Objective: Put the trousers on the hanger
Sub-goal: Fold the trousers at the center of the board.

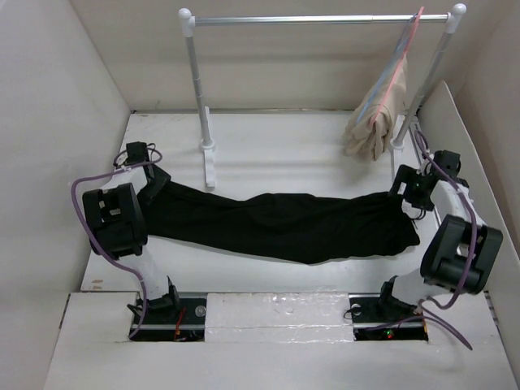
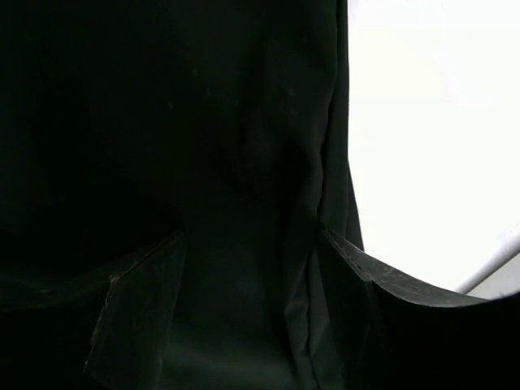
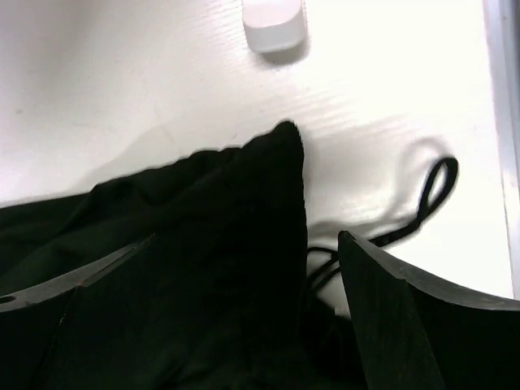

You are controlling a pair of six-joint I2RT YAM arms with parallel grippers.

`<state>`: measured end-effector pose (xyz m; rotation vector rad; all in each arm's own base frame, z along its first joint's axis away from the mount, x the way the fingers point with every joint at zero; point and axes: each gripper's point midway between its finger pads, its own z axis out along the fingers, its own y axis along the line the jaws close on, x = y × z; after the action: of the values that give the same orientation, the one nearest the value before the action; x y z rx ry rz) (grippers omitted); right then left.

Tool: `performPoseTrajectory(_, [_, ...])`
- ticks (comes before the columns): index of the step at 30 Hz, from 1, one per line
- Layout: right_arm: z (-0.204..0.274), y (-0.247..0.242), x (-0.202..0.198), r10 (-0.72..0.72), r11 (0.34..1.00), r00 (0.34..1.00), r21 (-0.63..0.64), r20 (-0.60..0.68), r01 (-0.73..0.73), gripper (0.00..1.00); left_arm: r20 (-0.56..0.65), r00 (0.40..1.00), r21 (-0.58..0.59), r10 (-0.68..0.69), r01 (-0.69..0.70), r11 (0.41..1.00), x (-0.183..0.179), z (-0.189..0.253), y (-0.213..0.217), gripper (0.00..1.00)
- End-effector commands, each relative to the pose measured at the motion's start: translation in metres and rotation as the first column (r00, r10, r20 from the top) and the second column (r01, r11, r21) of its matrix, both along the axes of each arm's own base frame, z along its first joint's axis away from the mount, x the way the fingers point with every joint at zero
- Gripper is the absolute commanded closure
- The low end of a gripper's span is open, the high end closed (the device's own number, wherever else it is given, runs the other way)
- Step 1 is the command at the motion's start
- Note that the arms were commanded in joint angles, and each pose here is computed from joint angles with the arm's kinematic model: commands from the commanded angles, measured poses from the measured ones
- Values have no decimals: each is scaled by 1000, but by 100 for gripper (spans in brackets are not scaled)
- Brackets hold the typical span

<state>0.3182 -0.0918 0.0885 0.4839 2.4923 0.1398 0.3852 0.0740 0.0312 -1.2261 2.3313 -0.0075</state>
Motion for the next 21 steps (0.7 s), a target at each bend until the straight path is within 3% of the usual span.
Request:
performPoseTrajectory(1, [-1, -11, 18, 40, 997, 999, -74, 12, -39, 7, 67, 997, 1, 24, -24, 1000, 21, 14, 7, 38])
performPoseTrajectory(5, [-33, -15, 21, 2, 1000, 999, -21, -32, -3, 9, 45, 990, -16, 134, -134, 991, 3, 1, 34, 38])
performPoseTrajectory(6, [-37, -14, 22, 6, 1000, 999, -12, -40, -6, 14, 32, 988, -17, 152, -152, 988, -4, -4, 39, 38])
performPoseTrajectory(8, [-42, -17, 23, -1, 1000, 999, -18, -55, 1, 31, 21, 981, -5, 194, -194, 981, -15, -5, 53, 38])
performPoseTrajectory(9, [-45, -22, 22, -15, 1000, 998, -23, -63, 14, 50, 6, 971, 3, 238, -238, 971, -26, -9, 66, 38])
performPoseTrajectory(11, [-48, -28, 17, -38, 999, 997, -35, -72, 36, 70, 0, 959, 0, 284, -284, 959, -38, -13, 77, 38])
performPoseTrajectory(12, [-47, -31, 16, -74, 997, 995, -27, -67, 72, 88, -15, 948, 2, 317, -317, 948, -51, -18, 84, 38])
performPoseTrajectory(14, [-44, -45, 8, -125, 992, 990, -38, -63, 123, 99, -10, 942, 22, 335, -335, 942, -57, -16, 86, 38])
performPoseTrajectory(18, [-21, -62, 8, -164, 983, 986, -76, 8, 164, 99, 34, 942, 13, 334, -335, 942, -57, -3, 83, 38])
performPoseTrajectory(19, [-16, -60, 11, -156, 985, 988, -68, 21, 157, 95, 57, 942, 3, 329, -330, 944, -54, 5, 82, 37])
performPoseTrajectory(20, [-14, -59, 13, -150, 987, 988, -57, 23, 151, 90, 71, 943, -6, 326, -326, 945, -52, 10, 81, 37])
performPoseTrajectory(21, [-10, -55, 17, -135, 989, 990, -52, 33, 137, 70, 94, 946, -10, 310, -310, 951, -45, 18, 78, 36])
